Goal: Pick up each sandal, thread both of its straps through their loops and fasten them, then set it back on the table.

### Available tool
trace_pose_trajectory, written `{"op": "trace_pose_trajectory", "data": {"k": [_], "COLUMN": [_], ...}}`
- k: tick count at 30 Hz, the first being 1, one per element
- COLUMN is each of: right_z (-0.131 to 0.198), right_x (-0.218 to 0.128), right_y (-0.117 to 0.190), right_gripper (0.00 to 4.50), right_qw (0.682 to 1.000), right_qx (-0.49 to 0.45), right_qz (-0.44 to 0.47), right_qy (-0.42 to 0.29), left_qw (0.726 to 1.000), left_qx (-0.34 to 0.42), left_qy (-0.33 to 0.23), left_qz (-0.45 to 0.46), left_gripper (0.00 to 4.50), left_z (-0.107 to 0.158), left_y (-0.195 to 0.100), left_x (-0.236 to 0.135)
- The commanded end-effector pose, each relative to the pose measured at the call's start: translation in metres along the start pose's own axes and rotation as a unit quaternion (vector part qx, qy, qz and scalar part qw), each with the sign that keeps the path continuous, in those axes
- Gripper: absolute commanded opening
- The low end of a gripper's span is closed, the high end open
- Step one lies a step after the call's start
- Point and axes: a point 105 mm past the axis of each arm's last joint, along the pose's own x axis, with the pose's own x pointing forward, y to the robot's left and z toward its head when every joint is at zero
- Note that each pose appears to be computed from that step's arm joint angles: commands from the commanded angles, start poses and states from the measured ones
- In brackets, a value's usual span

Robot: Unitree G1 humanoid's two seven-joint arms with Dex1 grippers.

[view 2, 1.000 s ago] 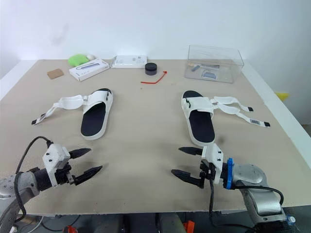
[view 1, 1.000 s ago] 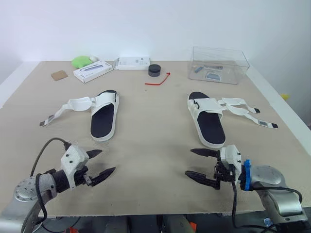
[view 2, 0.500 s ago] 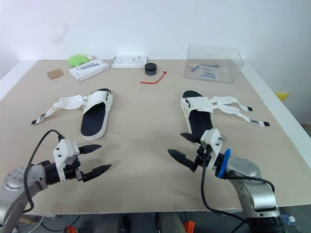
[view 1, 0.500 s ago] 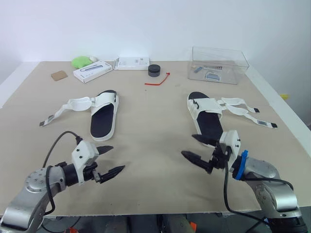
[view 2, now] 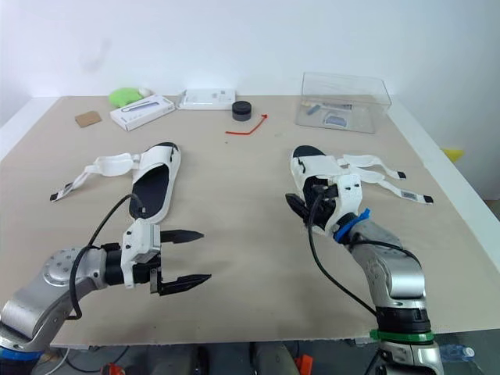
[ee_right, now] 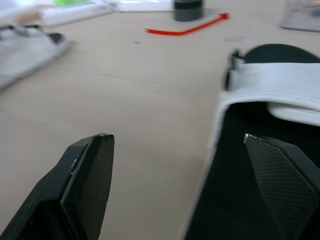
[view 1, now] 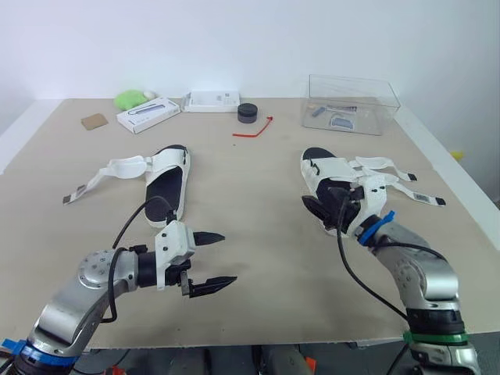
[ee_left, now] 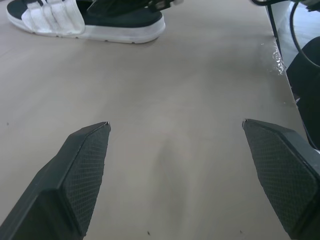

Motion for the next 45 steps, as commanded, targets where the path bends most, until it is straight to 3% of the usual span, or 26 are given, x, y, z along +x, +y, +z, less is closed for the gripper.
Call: {"op": "trace_pose_trajectory", "data": {"k": [1,10,13,19,21,22,26,30,32,35,39,45], "right_z": [0.008,0.021,0.023,0.019,0.02,0.023,0.028,0.019,0.011,0.003,0.0,-0.002], "right_x": [0.013,0.051,0.057,0.059,0.06,0.06,0.045,0.014,-0.013,-0.056,-0.062,-0.057], "right_y": [-0.011,-0.011,-0.005,0.0,0.009,0.018,0.06,0.089,0.101,0.119,0.123,0.13], "right_gripper": [4.5,4.5,3.8,1.23,0.15,0.02,0.02,0.02,0.02,0.02,0.02,0.02], "right_qw": [0.999,0.997,0.997,0.996,0.996,0.995,0.972,0.926,0.886,0.801,0.767,0.755], "right_qx": [-0.022,-0.032,-0.04,-0.08,-0.079,-0.077,-0.096,-0.125,-0.137,-0.17,-0.197,-0.214], "right_qz": [-0.035,-0.064,-0.051,-0.018,0.014,0.047,0.208,0.357,0.443,0.57,0.607,0.618], "right_qy": [-0.016,-0.037,-0.04,-0.038,-0.044,-0.05,-0.052,-0.01,0.027,0.066,0.072,0.047], "left_qw": [1.0,1.0,0.999,0.999,0.999,0.998,0.998,0.998,0.999,0.999,0.999,0.999], "left_qx": [0.007,-0.002,-0.001,-0.001,-0.001,-0.002,-0.005,-0.002,0.001,0.007,0.007,-0.003], "left_qy": [-0.008,-0.015,-0.01,-0.009,-0.008,-0.008,-0.008,0.008,0.017,0.032,0.031,0.029], "left_qz": [-0.002,0.022,0.032,0.05,0.053,0.055,0.061,0.055,0.048,0.029,0.024,0.019], "left_gripper": [4.36,4.36,4.5,4.5,4.5,4.5,4.5,4.5,4.5,4.5,4.5,4.5], "left_z": [0.003,0.002,0.0,0.0,0.0,0.0,0.003,0.003,0.004,0.005,0.005,0.004], "left_y": [0.0,0.005,0.005,0.008,0.009,0.01,0.013,0.013,0.012,0.006,0.004,0.003], "left_x": [0.002,0.0,-0.003,-0.007,-0.008,-0.01,-0.021,-0.034,-0.04,-0.048,-0.048,-0.045]}}
